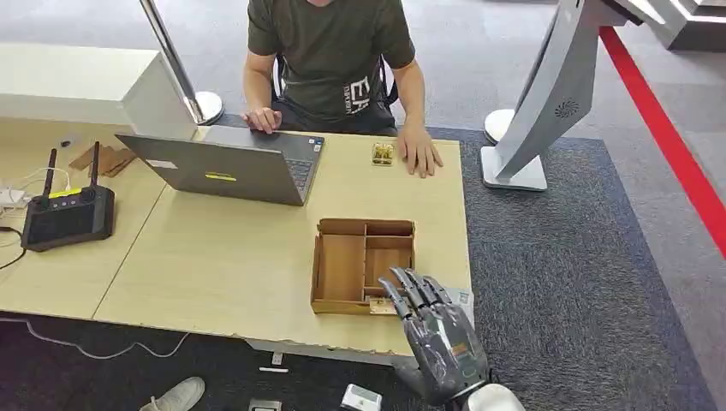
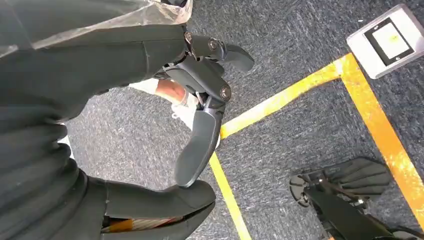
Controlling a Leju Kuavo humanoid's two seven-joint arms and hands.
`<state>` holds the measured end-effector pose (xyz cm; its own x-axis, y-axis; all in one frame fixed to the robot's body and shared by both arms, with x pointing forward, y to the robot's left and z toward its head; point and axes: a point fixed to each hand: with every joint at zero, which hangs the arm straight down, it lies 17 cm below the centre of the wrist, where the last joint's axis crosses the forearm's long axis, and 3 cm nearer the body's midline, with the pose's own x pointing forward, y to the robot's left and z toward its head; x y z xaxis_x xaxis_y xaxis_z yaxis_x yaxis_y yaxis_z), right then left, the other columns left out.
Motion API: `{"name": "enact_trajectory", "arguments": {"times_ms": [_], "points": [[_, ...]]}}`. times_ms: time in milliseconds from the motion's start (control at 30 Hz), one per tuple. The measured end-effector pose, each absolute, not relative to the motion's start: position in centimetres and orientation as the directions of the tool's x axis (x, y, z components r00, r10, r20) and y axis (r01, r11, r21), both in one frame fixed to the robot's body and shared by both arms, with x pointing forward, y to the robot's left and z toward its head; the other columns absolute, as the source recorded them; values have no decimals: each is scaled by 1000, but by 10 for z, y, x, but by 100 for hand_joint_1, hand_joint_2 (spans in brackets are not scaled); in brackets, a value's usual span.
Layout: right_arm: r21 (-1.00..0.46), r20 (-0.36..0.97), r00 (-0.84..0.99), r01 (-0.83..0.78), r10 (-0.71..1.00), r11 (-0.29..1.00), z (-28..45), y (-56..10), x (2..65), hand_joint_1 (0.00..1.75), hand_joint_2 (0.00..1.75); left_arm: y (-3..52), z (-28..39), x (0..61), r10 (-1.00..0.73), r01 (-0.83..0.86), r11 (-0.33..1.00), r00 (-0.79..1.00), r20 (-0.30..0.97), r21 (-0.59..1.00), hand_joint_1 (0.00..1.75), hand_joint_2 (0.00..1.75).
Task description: Pass the card to the sensor for recognition and then transmit it.
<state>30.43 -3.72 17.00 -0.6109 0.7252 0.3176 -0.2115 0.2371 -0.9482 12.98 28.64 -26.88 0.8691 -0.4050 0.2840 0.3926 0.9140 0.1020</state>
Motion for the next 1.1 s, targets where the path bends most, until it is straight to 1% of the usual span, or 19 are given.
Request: {"name": "enact_trajectory", "arguments": {"times_ms": [233,567,933,1100], "points": [[-946,323,-615,-240,720,220,156,-28,302,0,175,287,-269,130,-405,392,914,869,284,103,0,175],[-938,344,-623,-260,703,230,135,-10,310,0,175,287,-269,130,-403,391,915,870,282,102,0,175],[-948,319,-624,-213,713,237,116,7,333,0,175,286,-269,130,-395,383,918,874,282,100,0,175],[-958,286,-610,-190,739,215,101,8,346,0,175,286,-269,129,-392,380,920,876,282,99,0,175]]}}
